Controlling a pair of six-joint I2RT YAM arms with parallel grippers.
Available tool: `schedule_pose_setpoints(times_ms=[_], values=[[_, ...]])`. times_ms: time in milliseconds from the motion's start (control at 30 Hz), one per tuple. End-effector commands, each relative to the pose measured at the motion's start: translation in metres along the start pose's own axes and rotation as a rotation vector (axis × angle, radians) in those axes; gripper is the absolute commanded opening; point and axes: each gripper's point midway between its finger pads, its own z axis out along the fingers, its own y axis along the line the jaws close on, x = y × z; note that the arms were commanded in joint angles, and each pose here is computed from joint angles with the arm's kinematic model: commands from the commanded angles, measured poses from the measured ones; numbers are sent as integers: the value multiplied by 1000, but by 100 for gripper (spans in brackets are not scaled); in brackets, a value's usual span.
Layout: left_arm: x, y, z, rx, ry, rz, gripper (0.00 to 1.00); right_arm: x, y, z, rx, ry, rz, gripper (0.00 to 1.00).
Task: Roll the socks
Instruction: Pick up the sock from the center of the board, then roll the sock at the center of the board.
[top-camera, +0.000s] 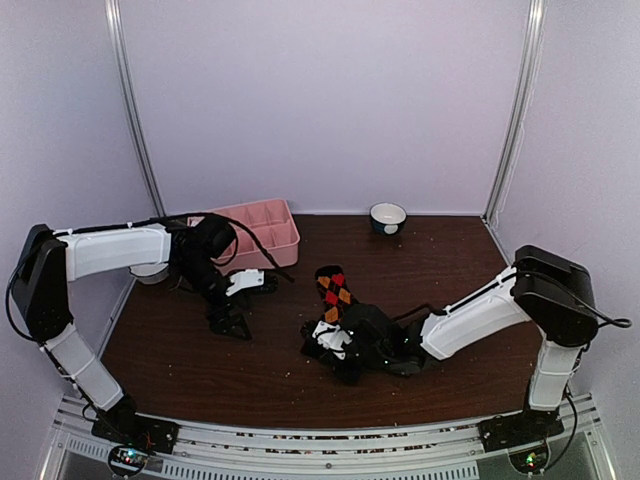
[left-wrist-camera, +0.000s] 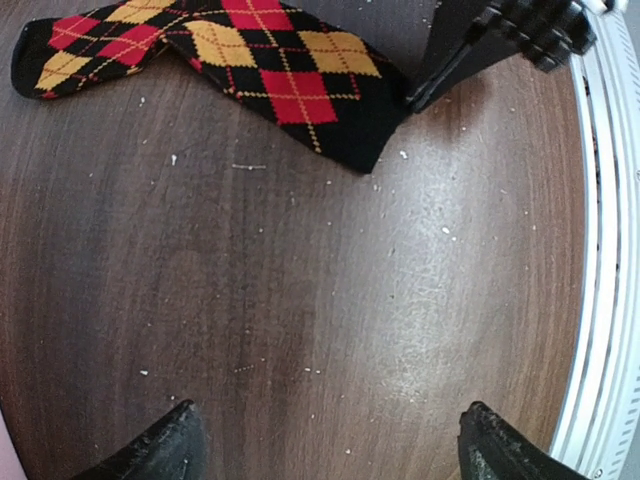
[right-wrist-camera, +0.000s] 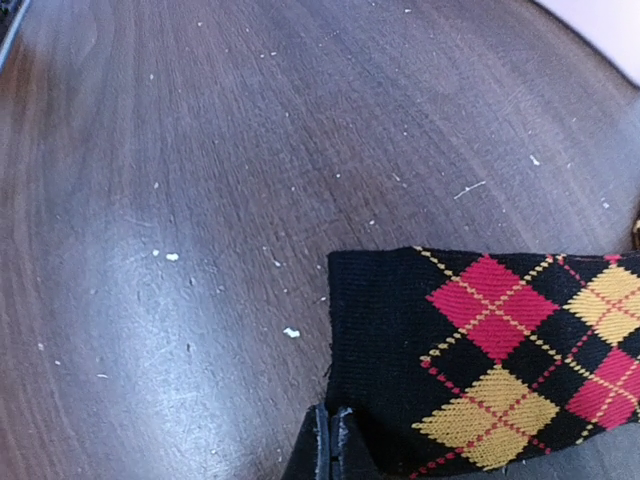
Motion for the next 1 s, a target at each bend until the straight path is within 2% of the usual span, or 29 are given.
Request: schedule_pose_setpoints(times_ms=[0, 167, 467, 667, 833, 967], values=[[-16, -9, 8, 42, -41, 68, 89, 1, 2, -5, -133, 35, 159, 0], [-27, -10, 26, 70, -36, 109, 86, -14, -4, -11, -274, -29, 375, 0], [-68, -14, 51, 55, -84, 246, 78, -35, -7, -19, -465, -118, 604, 0], [-85, -17, 77, 68, -44, 337, 69, -30, -15, -19, -456, -115, 670, 0], [-88, -24, 97, 126, -3, 347, 53, -17, -19, -14, -430, -80, 694, 0], [-83, -29, 105, 154, 18, 362, 49, -12, -20, -15, -434, -89, 722, 0]])
